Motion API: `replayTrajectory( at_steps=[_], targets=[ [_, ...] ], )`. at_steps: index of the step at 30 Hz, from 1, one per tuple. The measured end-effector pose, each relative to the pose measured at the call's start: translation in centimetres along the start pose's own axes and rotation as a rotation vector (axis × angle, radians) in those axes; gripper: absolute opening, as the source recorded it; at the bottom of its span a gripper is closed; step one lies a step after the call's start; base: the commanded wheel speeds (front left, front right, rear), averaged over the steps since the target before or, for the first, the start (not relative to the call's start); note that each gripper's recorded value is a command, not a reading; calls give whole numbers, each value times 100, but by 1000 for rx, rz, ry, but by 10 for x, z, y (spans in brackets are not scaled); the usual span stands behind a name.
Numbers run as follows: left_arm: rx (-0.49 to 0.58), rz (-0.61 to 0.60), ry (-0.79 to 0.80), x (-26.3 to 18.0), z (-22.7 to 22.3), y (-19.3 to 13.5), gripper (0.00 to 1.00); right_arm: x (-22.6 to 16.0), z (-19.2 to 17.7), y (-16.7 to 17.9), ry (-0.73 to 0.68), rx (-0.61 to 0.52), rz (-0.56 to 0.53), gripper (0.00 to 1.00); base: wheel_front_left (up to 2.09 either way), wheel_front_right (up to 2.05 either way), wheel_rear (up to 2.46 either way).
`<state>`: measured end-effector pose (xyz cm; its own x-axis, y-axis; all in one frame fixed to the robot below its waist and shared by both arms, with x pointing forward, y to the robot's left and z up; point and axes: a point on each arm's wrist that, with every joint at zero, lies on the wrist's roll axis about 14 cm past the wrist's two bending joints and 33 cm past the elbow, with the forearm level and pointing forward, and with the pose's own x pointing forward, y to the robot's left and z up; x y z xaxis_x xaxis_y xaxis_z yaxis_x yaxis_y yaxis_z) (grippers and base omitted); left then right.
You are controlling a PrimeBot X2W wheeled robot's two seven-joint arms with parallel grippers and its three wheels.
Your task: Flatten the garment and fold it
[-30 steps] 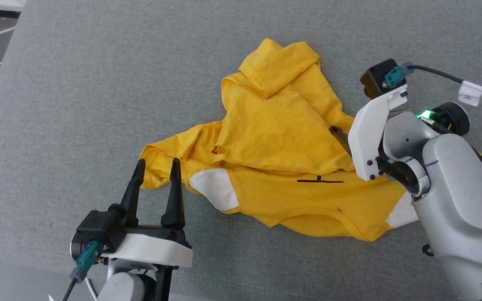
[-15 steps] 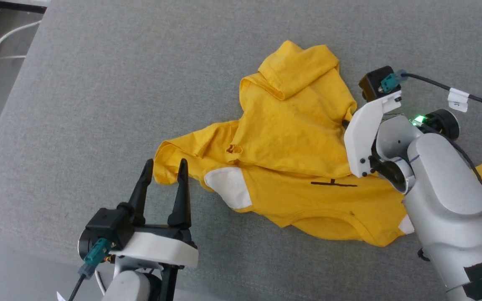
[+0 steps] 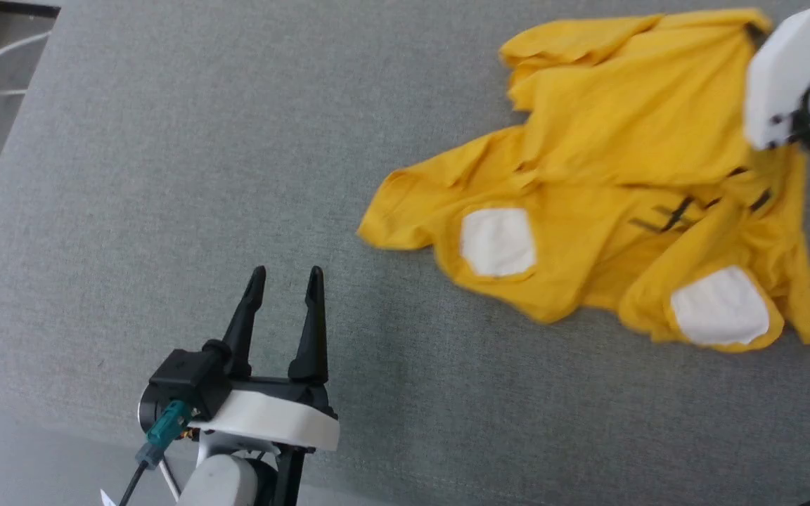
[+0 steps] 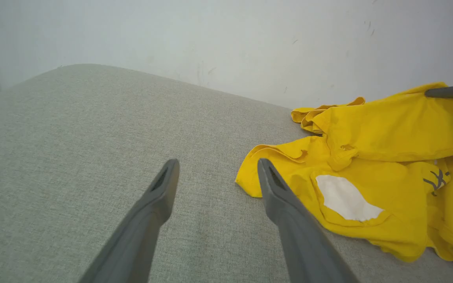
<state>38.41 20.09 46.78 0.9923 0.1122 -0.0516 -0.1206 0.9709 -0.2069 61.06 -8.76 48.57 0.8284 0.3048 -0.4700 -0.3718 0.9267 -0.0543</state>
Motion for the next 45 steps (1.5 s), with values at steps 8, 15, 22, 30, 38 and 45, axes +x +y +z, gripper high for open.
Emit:
replayTrajectory(
  at_steps=[8,15,22,30,38,45],
  targets=[
    [3,23,53,5,-19,7,100,25,-25,-64,42,-2,-172,49,0,0,0],
    [15,48,74,7,-26,16,100,50,-52,-38,74,1,-144,100,0,0,0],
    [13,35,55,7,-20,11,100,44,-10,1,-35,-26,-46,100,0,0,0],
    [6,16,21,8,-10,5,100,5,-8,54,64,-88,157,100,0,0,0],
    [-1,-4,-2,7,-2,-1,100,-42,-57,80,233,-131,290,100,0,0,0],
    [-2,1,-5,1,0,1,100,-51,-89,111,291,-183,370,100,0,0,0]
  ],
)
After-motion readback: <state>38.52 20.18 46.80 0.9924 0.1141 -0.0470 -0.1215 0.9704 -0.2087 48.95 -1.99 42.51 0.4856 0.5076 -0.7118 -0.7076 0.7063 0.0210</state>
